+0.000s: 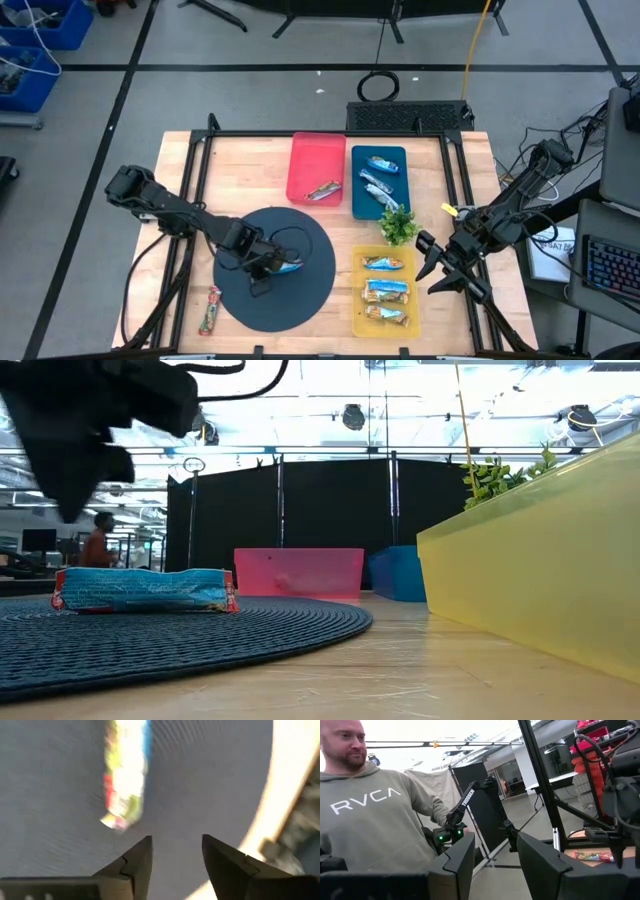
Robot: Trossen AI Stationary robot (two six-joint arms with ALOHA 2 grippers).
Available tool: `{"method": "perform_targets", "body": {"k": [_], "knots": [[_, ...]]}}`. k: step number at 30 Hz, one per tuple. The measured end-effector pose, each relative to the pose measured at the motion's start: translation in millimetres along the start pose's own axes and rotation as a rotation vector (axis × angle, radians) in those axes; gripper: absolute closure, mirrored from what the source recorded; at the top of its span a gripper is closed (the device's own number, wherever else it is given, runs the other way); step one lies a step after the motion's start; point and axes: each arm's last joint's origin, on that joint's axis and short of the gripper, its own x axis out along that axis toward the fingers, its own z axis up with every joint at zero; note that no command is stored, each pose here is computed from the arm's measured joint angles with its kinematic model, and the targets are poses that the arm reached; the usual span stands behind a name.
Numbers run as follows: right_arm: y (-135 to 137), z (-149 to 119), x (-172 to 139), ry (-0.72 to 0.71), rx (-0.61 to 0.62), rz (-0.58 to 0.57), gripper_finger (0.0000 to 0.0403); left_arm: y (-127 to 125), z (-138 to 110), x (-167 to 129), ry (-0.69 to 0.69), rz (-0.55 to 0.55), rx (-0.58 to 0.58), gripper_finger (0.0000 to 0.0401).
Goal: Pick and place Granola Bars by type
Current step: Put the red granola bar into the red bin
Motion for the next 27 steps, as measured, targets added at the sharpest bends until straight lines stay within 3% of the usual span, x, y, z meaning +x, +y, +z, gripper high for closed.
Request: {"method": "perform_targets", "body": {"k": [6,16,27], "knots": [[0,0,0,0.003,-0.001,-0.001,0.0264,5,5,-10,-0.107,0.188,-0.024,0.0215],[0,4,-4,-0.004,0.008,0.0,0.0264,14,19,-15,-0.122,0.102,-0.129,0.0215],[0,6,-7,-0.009,0.037,0.0,0.0264,7,17,-4,-0.064,0.089,0.105,0.0215]]}}
